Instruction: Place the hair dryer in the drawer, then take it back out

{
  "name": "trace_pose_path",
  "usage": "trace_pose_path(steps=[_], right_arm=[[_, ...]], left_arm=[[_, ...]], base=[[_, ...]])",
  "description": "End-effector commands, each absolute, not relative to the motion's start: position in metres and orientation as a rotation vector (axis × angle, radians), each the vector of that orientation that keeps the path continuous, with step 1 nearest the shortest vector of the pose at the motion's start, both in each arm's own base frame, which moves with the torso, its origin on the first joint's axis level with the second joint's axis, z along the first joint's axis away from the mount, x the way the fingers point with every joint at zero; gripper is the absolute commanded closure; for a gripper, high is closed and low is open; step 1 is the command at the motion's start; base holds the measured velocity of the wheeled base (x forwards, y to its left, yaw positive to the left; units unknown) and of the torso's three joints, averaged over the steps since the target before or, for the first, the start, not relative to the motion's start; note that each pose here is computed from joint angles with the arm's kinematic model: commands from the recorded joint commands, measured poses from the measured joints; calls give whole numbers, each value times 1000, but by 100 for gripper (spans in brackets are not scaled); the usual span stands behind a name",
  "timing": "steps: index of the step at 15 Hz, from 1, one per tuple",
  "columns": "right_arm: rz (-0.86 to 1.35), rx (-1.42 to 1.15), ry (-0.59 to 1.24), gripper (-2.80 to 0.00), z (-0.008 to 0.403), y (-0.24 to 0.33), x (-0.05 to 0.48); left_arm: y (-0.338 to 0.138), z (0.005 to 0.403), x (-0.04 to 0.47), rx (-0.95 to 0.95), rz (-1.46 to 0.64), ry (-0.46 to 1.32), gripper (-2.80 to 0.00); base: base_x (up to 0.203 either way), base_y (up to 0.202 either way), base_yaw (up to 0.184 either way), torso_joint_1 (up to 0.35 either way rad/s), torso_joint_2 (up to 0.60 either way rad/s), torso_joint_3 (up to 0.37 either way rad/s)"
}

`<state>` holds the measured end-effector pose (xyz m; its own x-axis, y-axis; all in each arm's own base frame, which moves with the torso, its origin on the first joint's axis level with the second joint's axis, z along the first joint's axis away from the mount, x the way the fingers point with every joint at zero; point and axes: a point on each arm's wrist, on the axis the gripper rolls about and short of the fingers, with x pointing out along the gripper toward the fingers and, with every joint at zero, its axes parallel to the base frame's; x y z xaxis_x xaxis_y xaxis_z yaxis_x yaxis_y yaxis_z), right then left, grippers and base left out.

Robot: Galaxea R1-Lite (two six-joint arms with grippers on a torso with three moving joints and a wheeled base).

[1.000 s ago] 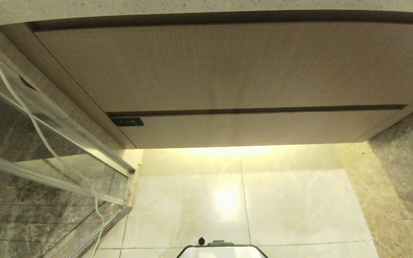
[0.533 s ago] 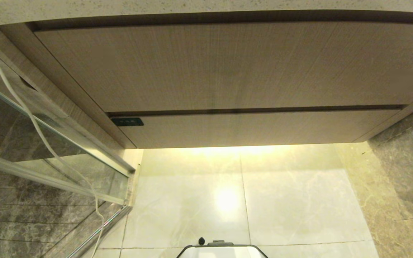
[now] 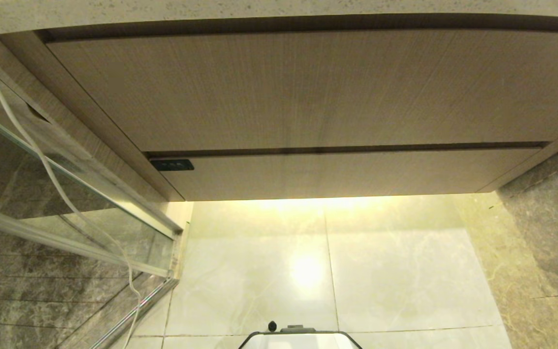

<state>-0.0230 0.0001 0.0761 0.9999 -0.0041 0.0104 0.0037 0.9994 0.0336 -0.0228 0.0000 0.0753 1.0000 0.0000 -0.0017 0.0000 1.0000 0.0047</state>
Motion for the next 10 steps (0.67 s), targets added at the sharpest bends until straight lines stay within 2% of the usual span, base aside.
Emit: trace_pose_path(steps=[1,10], right_arm=[[-3,34,-9,0,76,0,-23],[-3,32,-11,0,76,0,-23]], left_arm=[[0,75,-23,5,0,2,0],[0,75,-23,5,0,3,0]], base=[[0,0,0,0,0,0],[0,0,0,0,0,0]])
